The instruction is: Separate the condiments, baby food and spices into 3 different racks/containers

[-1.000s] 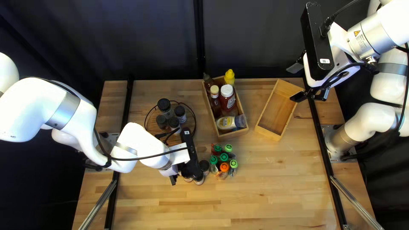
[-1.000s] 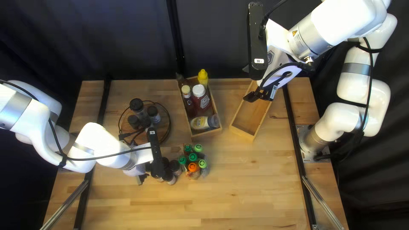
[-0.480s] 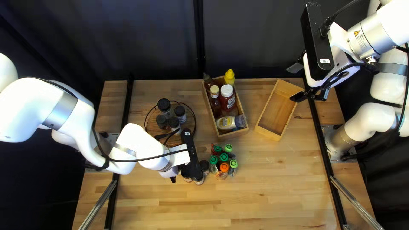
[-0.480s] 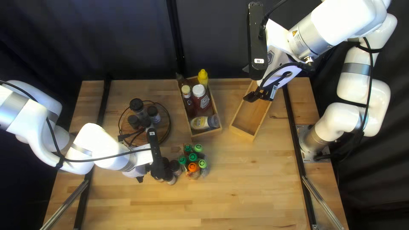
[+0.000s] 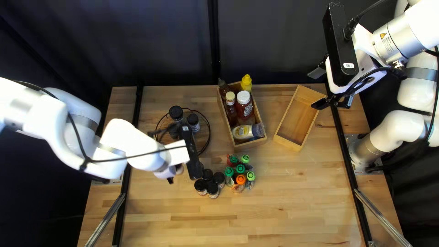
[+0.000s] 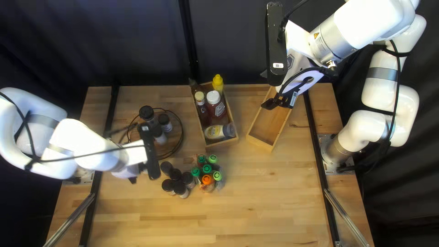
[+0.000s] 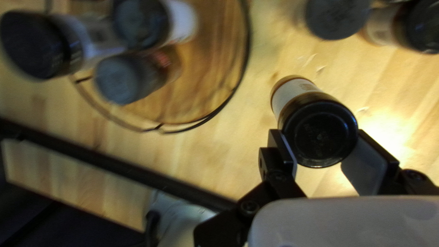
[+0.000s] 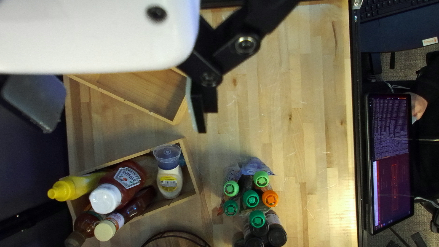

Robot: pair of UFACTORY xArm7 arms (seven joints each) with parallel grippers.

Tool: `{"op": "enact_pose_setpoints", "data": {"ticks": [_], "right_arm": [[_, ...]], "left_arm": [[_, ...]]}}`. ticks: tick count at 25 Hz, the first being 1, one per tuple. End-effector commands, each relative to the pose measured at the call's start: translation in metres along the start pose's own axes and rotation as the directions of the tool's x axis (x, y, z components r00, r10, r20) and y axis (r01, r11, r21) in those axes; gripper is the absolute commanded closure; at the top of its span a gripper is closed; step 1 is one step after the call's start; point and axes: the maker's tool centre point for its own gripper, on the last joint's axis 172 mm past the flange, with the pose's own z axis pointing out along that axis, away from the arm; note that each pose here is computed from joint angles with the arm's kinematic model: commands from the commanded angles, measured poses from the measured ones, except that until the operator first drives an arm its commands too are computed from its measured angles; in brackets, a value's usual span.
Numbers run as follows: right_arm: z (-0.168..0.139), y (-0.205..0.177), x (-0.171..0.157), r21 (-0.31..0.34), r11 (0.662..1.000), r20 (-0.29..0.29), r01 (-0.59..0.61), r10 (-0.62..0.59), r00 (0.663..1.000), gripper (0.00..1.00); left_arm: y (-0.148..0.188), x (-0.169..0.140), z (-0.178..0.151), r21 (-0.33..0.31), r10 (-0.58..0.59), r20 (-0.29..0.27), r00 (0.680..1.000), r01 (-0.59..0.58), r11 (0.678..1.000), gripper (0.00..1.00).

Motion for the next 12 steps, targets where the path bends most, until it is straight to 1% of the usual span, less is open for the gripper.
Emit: {"op": "enact_pose_setpoints", "data": {"ticks": [1,6,12], "right_arm": [[0.000,0.000,0.000,0.000,1.000,0.000,0.000,0.000,1.000,0.00],[0.000,0.000,0.000,0.000,1.000,0.000,0.000,0.000,1.000,0.00],[0.000,0.000,0.000,0.000,1.000,0.000,0.000,0.000,1.000,0.00]], "left_arm": [[-0.038,0.004,0.001,0.021,-0.067,-0.006,0.998,0.067,0.998,1.00],[-0.053,0.012,0.017,0.021,-0.146,-0.029,0.989,0.147,0.989,1.00],[-0.045,0.018,0.036,0.000,-0.185,-0.036,0.982,0.185,0.983,1.00]]}}
